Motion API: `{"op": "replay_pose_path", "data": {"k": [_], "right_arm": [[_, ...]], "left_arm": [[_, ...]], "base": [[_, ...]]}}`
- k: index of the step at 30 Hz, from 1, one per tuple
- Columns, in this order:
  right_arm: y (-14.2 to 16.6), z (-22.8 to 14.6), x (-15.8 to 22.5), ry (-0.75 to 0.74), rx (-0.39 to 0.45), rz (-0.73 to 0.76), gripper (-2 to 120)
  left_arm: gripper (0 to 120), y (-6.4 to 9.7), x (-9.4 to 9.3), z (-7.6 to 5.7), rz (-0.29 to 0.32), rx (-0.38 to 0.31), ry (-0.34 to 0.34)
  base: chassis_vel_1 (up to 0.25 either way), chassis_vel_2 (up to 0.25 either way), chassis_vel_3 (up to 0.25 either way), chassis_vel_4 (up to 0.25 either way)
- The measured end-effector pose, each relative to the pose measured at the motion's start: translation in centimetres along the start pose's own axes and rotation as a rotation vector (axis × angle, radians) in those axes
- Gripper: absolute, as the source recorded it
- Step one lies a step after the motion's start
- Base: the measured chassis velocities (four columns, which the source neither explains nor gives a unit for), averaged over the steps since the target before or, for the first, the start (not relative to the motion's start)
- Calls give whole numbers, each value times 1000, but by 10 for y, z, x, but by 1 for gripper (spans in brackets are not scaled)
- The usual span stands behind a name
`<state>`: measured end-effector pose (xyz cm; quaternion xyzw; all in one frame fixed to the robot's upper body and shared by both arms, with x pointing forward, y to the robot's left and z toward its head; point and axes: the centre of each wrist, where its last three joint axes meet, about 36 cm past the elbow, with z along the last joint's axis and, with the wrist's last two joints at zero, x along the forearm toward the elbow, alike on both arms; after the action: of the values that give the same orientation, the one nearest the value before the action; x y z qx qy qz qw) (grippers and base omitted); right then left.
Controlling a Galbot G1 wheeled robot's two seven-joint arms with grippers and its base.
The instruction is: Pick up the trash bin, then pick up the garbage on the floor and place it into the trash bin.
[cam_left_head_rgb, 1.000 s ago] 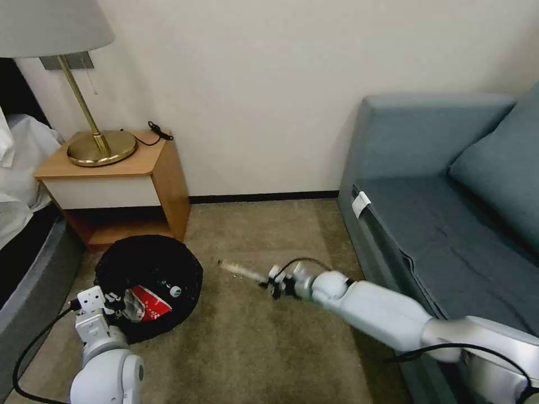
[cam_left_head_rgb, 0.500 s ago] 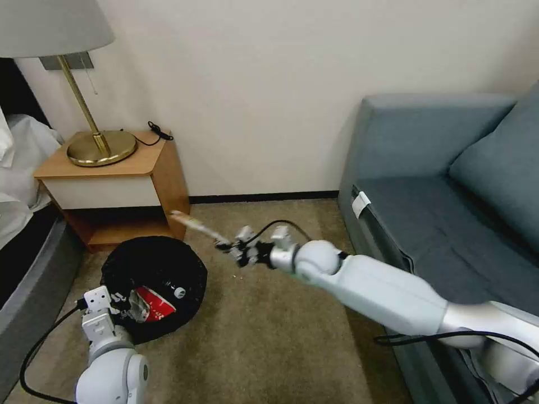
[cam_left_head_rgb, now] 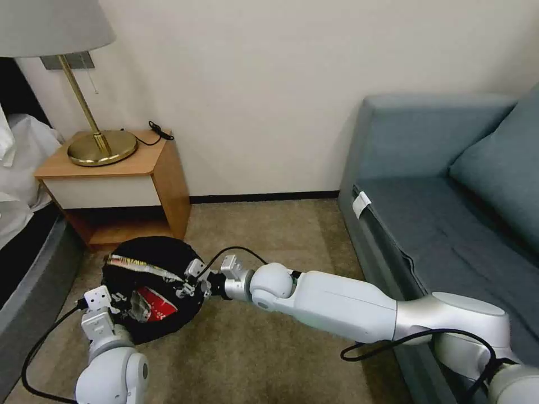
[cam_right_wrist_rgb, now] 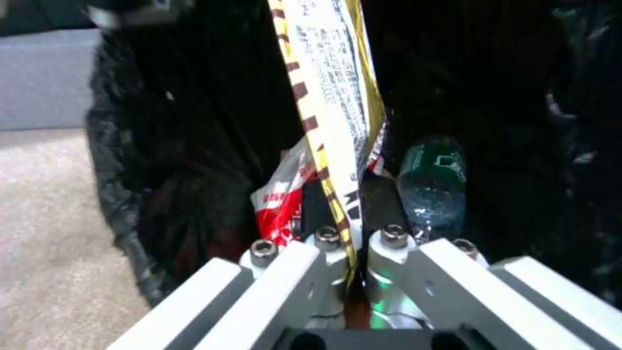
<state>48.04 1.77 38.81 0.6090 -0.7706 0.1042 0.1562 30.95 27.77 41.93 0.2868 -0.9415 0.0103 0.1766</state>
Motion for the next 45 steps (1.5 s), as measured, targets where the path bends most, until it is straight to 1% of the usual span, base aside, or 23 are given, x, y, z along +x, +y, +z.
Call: {"op": "replay_pose_path", "data": {"k": [4, 6, 7, 10, 11, 15, 16, 18, 20, 24, 25, 28, 29, 31, 32, 34, 35, 36, 37, 38, 40, 41, 45], "right_arm": [[2, 1, -1, 4, 5, 11, 0], [3, 0, 1, 2, 11, 21, 15], [3, 0, 1, 2, 11, 21, 15], [-2, -3, 7, -8, 24, 35, 28], [-2, -3, 7, -8, 24, 35, 28], [-7, -6, 14, -13, 34, 45, 46], [-7, -6, 14, -13, 34, 45, 46], [-8, -7, 15, -18, 36, 48, 58], [-9, -9, 16, -24, 37, 51, 61], [-16, -29, 21, -87, 36, 83, 80], [-16, -29, 21, -87, 36, 83, 80], [-26, -47, 36, -140, 40, 116, 94], [-26, -47, 36, -140, 40, 116, 94], [-31, -55, 47, -164, 42, 135, 99], [-31, -55, 47, -164, 42, 135, 99], [-37, -57, 62, -179, 41, 162, 100], [-38, -57, 63, -179, 41, 164, 100], [-40, -54, 69, -180, 37, 177, 100], [-40, -54, 69, -180, 37, 177, 100], [-43, -51, 76, -183, 31, 193, 100], [-45, -45, 85, -189, 19, 210, 100], [-45, -45, 85, -189, 19, 210, 100], [-47, -35, 97, -191, 9, 234, 100]], "left_arm": [[1, -1, 2, -3, 7, 12, 3], [1, 0, 3, -5, 9, 18, 4], [1, 0, 3, -5, 9, 18, 4], [1, 0, 4, -5, 10, 21, 5], [1, 0, 4, -5, 10, 21, 5], [1, 0, 3, -6, 14, 31, 13], [1, 0, 3, -6, 14, 31, 13], [1, 0, 3, -7, 17, 40, 19], [1, -1, 3, -7, 18, 45, 23], [1, 0, 3, -7, 30, 80, 59], [1, 0, 3, -7, 30, 80, 59], [1, -1, 3, -8, 45, 144, 130], [1, -1, 3, -8, 45, 144, 130], [1, -1, 3, -9, 54, 194, 182], [1, -1, 3, -9, 54, 194, 182], [1, -1, 1, -8, 60, 252, 234], [1, -1, 1, -8, 60, 258, 241], [1, -1, 0, -8, 59, 285, 274], [1, -1, 0, -8, 59, 285, 274], [1, 0, -2, -7, 53, 315, 313], [1, 0, -6, -5, 40, 342, 354], [1, 0, -6, -5, 40, 342, 354], [1, -1, -14, 4, 3, 371, 436]], "base": [[0, 0, 0, 0], [0, 0, 0, 0], [0, 0, 0, 0], [0, 0, 0, 0], [0, 0, 0, 0], [0, 0, 0, 0], [0, 0, 0, 0], [0, 0, 0, 0], [0, 0, 0, 0], [0, 0, 0, 0], [0, 0, 0, 0], [0, 0, 0, 0], [0, 0, 0, 0], [0, 0, 0, 0], [0, 0, 0, 0], [0, 0, 0, 0], [0, 0, 0, 0], [0, 0, 0, 0], [0, 0, 0, 0], [0, 0, 0, 0], [0, 0, 0, 0], [0, 0, 0, 0], [0, 0, 0, 0]]}}
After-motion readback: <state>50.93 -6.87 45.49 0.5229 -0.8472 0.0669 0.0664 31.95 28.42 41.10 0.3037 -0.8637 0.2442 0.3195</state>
